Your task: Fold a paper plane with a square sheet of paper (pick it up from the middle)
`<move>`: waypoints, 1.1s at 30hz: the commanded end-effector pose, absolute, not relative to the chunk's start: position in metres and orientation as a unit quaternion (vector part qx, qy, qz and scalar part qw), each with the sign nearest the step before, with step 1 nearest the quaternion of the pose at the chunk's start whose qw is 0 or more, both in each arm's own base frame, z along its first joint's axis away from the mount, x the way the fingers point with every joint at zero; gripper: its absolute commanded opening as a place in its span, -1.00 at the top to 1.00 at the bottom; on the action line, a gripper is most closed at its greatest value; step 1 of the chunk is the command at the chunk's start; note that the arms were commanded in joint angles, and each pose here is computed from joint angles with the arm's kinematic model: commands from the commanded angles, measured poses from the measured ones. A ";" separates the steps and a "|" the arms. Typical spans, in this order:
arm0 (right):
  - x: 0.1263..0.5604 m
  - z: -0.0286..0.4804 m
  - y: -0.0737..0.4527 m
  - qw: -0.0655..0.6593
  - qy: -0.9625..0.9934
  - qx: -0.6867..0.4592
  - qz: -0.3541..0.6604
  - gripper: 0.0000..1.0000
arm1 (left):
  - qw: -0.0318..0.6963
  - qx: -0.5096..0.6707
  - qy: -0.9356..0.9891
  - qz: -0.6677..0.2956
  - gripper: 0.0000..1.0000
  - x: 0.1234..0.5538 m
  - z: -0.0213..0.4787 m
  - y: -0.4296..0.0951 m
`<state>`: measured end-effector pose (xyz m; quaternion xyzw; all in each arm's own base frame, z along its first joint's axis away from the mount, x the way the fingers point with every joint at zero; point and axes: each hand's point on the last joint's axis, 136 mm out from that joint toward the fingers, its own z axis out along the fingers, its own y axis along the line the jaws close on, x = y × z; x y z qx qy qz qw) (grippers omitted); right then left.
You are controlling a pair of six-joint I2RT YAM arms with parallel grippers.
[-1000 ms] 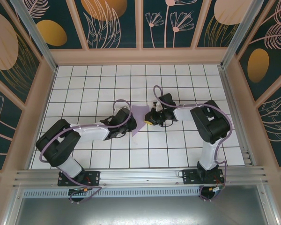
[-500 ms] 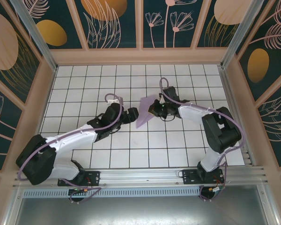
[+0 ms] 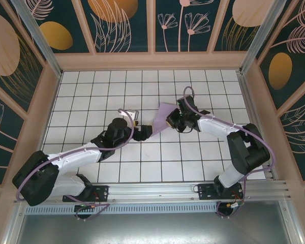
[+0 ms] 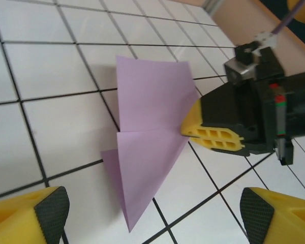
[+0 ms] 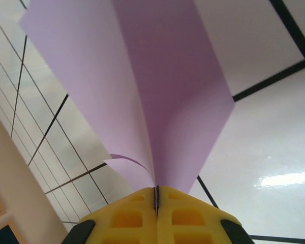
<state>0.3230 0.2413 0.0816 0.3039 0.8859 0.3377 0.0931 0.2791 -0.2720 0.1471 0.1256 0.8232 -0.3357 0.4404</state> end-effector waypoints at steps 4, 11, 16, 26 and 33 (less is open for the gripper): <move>0.330 0.089 0.250 0.063 0.865 0.338 0.365 1.00 | 0.496 0.220 0.771 -0.333 -0.69 0.285 0.157 -0.292; 0.336 0.079 0.261 0.007 0.870 0.328 0.368 1.00 | 0.490 0.254 0.781 -0.292 -0.63 0.302 0.128 -0.305; 0.340 0.076 0.265 -0.020 0.866 0.329 0.375 1.00 | 0.484 0.284 0.779 -0.279 -0.61 0.308 0.110 -0.315; 0.340 0.070 0.266 -0.043 0.874 0.321 0.362 1.00 | 0.449 0.328 0.784 -0.275 -0.31 0.315 0.076 -0.336; 0.341 0.069 0.263 -0.044 0.876 0.319 0.359 0.88 | 0.453 0.328 0.789 -0.253 0.00 0.323 0.064 -0.334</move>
